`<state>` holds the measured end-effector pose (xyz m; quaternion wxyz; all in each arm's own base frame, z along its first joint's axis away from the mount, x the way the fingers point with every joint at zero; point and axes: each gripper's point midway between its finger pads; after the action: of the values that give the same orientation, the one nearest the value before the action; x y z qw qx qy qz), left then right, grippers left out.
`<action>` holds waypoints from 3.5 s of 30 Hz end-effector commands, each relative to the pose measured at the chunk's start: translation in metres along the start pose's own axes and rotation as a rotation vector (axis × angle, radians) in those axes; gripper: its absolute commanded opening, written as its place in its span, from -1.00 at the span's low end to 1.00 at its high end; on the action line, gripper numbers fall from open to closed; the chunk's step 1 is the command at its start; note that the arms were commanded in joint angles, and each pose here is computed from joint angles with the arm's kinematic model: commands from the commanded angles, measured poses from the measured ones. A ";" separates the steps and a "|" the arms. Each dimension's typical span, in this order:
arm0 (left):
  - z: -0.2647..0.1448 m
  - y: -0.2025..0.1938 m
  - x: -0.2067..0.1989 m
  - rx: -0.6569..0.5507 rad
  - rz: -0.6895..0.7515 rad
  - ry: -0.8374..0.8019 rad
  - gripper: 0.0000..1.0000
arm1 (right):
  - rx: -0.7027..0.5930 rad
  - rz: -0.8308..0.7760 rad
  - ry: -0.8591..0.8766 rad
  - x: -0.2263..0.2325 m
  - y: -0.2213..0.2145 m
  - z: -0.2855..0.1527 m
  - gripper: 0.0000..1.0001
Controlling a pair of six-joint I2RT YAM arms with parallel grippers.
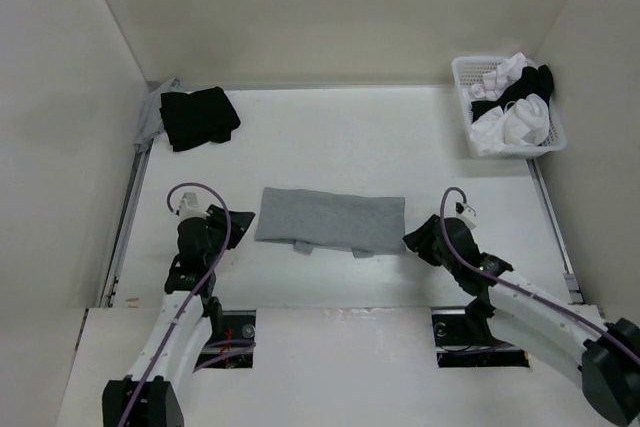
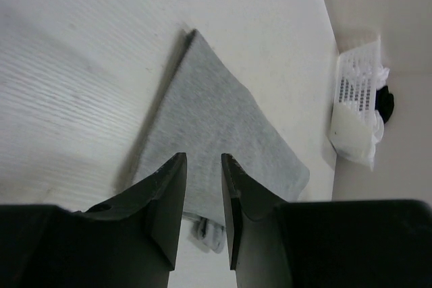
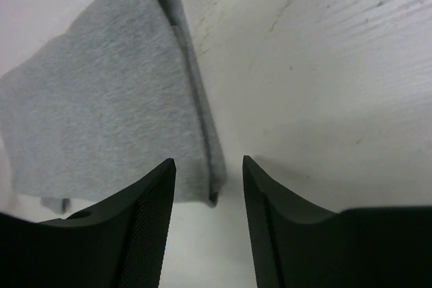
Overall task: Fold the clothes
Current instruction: Fold the tank top
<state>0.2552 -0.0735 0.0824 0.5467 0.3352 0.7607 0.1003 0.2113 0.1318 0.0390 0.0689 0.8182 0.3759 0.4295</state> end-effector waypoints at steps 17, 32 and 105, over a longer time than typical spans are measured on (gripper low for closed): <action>0.022 -0.029 -0.105 0.021 0.180 -0.261 -0.50 | 0.056 0.085 0.104 0.039 0.017 0.050 -0.80; 0.006 -0.038 -0.132 0.040 0.192 -0.359 -0.50 | -0.114 -0.174 0.202 0.126 0.056 -0.012 -1.00; 0.004 -0.004 -0.061 -0.062 0.239 -0.090 -0.22 | 0.200 -0.114 0.707 0.353 -0.028 0.087 -0.77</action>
<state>0.2552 -0.1252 0.0883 0.5582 0.4143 0.7078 0.1257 0.3822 0.4193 0.0966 -0.1338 0.6724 0.4889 0.5394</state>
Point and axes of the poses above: each gripper's point midway between its finger pads, its own z axis out along the fingers, its own x axis along the line the jaws close on, y = z × x, and after that the axes turned 7 degrees about z, right-handed
